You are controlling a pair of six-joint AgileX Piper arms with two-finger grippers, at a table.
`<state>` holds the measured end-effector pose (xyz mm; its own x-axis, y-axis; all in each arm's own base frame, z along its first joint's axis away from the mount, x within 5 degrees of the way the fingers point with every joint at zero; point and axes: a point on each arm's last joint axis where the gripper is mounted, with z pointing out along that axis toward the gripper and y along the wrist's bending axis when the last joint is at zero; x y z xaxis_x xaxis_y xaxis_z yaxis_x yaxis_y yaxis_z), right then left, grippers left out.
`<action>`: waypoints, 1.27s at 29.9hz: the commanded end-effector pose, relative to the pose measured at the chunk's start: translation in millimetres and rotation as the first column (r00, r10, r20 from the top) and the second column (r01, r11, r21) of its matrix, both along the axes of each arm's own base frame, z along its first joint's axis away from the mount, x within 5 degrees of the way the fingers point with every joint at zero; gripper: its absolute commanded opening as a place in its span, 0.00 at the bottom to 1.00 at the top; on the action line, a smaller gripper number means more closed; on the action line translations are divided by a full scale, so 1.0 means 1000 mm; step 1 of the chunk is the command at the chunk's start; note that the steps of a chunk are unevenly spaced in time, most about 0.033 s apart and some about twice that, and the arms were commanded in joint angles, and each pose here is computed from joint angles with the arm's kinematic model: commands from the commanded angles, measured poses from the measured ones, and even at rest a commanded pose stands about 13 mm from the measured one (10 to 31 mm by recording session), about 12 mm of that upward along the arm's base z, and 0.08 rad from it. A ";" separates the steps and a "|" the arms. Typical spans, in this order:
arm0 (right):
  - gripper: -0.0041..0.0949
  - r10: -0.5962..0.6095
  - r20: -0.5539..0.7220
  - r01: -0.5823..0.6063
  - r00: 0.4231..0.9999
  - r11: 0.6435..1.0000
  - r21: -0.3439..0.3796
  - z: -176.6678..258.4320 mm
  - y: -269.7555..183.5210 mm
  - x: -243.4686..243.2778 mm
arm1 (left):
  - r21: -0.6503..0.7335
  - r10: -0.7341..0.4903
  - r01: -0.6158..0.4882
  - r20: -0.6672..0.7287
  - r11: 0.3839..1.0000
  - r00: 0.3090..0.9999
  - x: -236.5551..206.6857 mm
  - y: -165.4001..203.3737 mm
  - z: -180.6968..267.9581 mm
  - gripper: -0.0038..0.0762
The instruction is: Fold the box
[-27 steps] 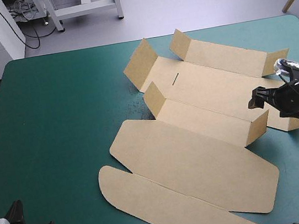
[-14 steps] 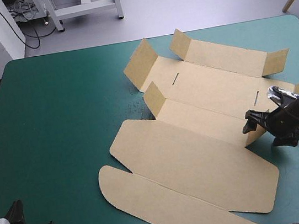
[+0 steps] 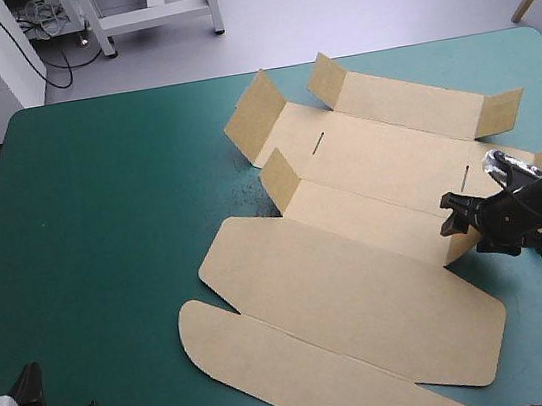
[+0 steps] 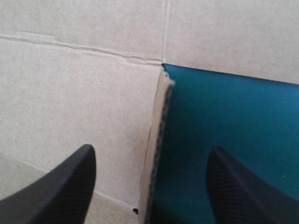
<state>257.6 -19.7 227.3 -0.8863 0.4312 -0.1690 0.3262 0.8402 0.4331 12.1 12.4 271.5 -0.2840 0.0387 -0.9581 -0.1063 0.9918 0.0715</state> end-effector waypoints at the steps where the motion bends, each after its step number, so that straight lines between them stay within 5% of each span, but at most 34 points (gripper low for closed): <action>1: 0.36 -0.003 0.063 0.003 0.998 1.000 0.005 0.015 0.002 0.001 | 0.009 -0.012 0.011 0.106 1.000 0.994 -0.002 -0.001 0.013 0.04; 4: 0.02 0.011 0.066 -0.011 0.998 1.000 -0.001 0.015 0.002 0.001 | 0.009 -0.012 0.011 0.106 1.000 0.994 -0.002 -0.001 0.013 0.04; 15: 0.04 0.145 0.097 -0.138 0.985 0.988 -0.068 0.026 0.012 0.006 | 0.009 -0.012 0.011 0.106 1.000 0.994 -0.002 -0.001 0.013 0.04; 22: 0.04 0.440 0.205 -0.386 0.874 0.886 -0.257 0.061 0.074 0.029 | 0.009 -0.012 0.011 0.106 1.000 0.994 -0.002 -0.001 0.013 0.04; 25: 0.04 0.551 0.252 -0.468 0.795 0.823 -0.324 0.072 0.102 0.044 | 0.009 -0.012 0.011 0.106 1.000 0.994 -0.002 -0.001 0.013 0.04; 31: 0.04 0.800 0.243 -0.669 0.549 0.595 -0.446 0.079 0.151 0.076 | 0.009 -0.012 0.011 0.106 1.000 0.994 -0.002 -0.001 0.013 0.04; 32: 0.04 0.844 0.223 -0.703 0.488 0.531 -0.472 0.079 0.158 0.082 | 0.009 -0.012 0.011 0.106 1.000 0.994 -0.002 -0.001 0.013 0.04; 38: 0.03 0.943 0.140 -0.762 0.301 0.326 -0.560 0.077 0.179 0.117 | 0.009 -0.012 0.011 0.106 1.000 0.994 -0.002 -0.001 0.013 0.04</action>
<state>365.4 156.0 274.5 -0.6354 -0.6324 -0.4431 -0.7186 0.6943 0.0396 12.1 12.4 271.5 -0.2840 0.0381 -0.9581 -0.1059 0.9919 0.0708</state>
